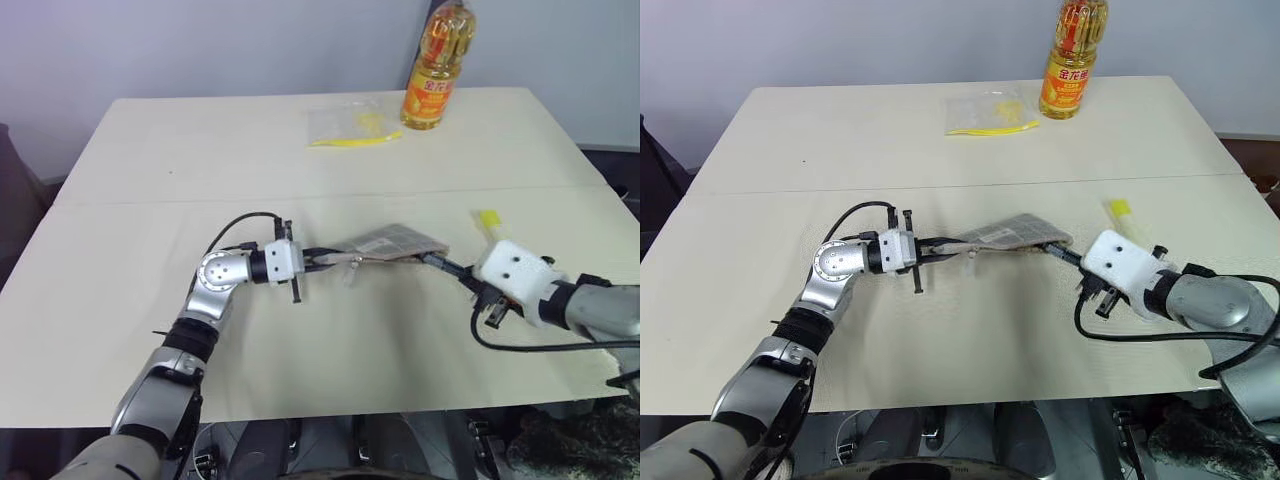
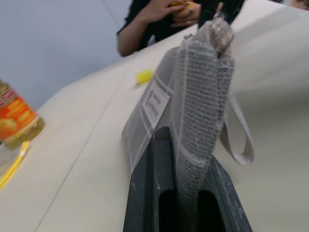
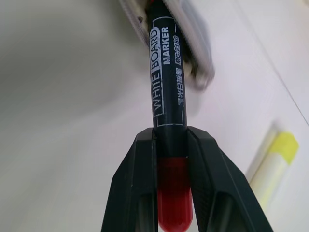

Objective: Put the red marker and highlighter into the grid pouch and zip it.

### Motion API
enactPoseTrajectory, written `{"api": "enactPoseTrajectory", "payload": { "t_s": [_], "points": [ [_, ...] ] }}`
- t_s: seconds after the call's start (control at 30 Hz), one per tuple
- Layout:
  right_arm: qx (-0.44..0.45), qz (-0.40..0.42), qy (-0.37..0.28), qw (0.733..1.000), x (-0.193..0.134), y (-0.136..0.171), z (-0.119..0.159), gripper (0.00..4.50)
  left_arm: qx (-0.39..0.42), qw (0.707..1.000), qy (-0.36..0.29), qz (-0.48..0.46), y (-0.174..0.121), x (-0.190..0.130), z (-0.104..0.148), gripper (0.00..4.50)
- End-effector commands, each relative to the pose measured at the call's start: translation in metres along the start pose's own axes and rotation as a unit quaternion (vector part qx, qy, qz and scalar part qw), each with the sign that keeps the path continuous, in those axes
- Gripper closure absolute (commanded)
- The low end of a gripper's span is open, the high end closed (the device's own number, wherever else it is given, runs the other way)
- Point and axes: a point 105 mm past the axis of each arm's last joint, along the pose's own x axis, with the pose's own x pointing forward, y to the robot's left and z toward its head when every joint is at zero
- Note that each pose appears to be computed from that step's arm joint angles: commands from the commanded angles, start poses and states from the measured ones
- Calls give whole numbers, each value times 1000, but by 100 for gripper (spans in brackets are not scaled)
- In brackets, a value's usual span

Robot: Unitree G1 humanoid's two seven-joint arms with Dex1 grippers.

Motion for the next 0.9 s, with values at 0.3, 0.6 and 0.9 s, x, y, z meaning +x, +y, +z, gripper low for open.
{"api": "enactPoseTrajectory", "payload": {
  "t_s": [0.3,0.6,0.9],
  "points": [
    [-144,53,-69,986,15,17,55,417,68,990,-43,-114,-14,12,24,450],
    [-67,35,-76,994,-5,1,55,25,37,997,-25,-69,-4,11,15,450],
    [234,-141,-11,962,-27,-52,-40,25,19,997,26,66,19,11,-3,450]
  ]
}}
